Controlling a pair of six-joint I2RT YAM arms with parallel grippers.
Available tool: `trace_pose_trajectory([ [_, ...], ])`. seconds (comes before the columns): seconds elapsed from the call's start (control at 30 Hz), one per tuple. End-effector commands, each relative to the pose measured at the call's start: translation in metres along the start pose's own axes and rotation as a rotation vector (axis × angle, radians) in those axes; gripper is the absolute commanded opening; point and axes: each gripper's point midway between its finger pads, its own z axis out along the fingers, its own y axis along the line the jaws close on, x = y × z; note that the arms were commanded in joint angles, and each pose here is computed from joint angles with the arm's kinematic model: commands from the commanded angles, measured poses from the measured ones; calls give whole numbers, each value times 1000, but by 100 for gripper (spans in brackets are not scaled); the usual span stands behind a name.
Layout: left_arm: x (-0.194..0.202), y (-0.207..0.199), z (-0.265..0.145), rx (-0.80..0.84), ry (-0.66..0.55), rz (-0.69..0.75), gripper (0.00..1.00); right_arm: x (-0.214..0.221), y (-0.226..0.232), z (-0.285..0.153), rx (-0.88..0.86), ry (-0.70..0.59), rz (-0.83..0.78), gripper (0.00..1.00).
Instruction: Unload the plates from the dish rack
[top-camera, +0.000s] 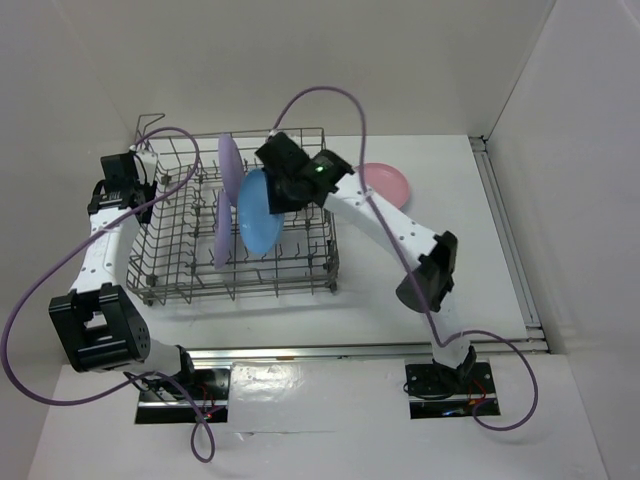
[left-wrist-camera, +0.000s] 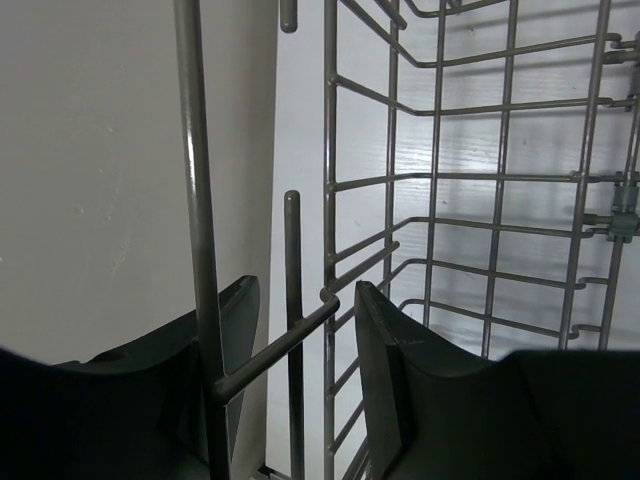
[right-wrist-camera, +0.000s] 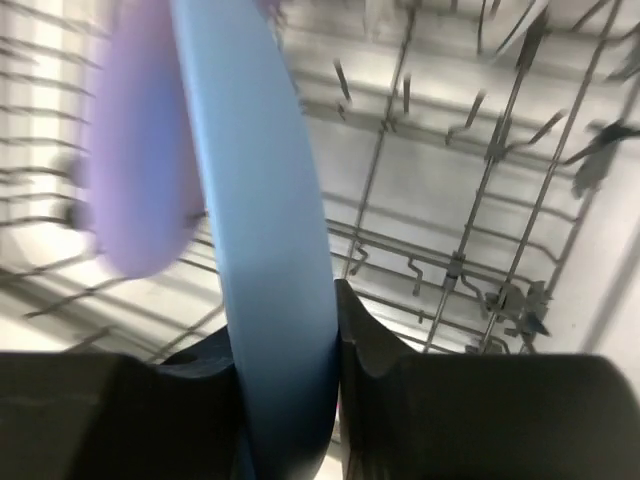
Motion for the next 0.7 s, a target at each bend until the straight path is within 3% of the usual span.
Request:
trace_pose_trajectory([
  [0.0, -1, -1, 13, -1, -7, 12, 56, -92, -15, -130, -89, -343, 65, 0],
  [0.13, -2, -3, 13, 9, -11, 12, 56, -102, -41, -140, -43, -380, 89, 0],
  [0.27, -3, 1, 13, -12, -13, 19, 56, -115, -95, -152, 82, -416, 111, 0],
  [0.37, -4, 3, 17, -23, -16, 38, 56, -126, -159, -148, 162, -416, 155, 0],
  [0.4, -4, 5, 16, -32, -12, 38, 56, -147, -199, -151, 181, -472, 214, 0],
  [0.57, -5, 8, 23, -32, 3, 35, 56, -143, -295, -121, 67, -429, 330, 0],
  [0.67, -5, 9, 26, -41, 8, 44, 56, -126, -318, -78, 2, -342, 362, 0],
])
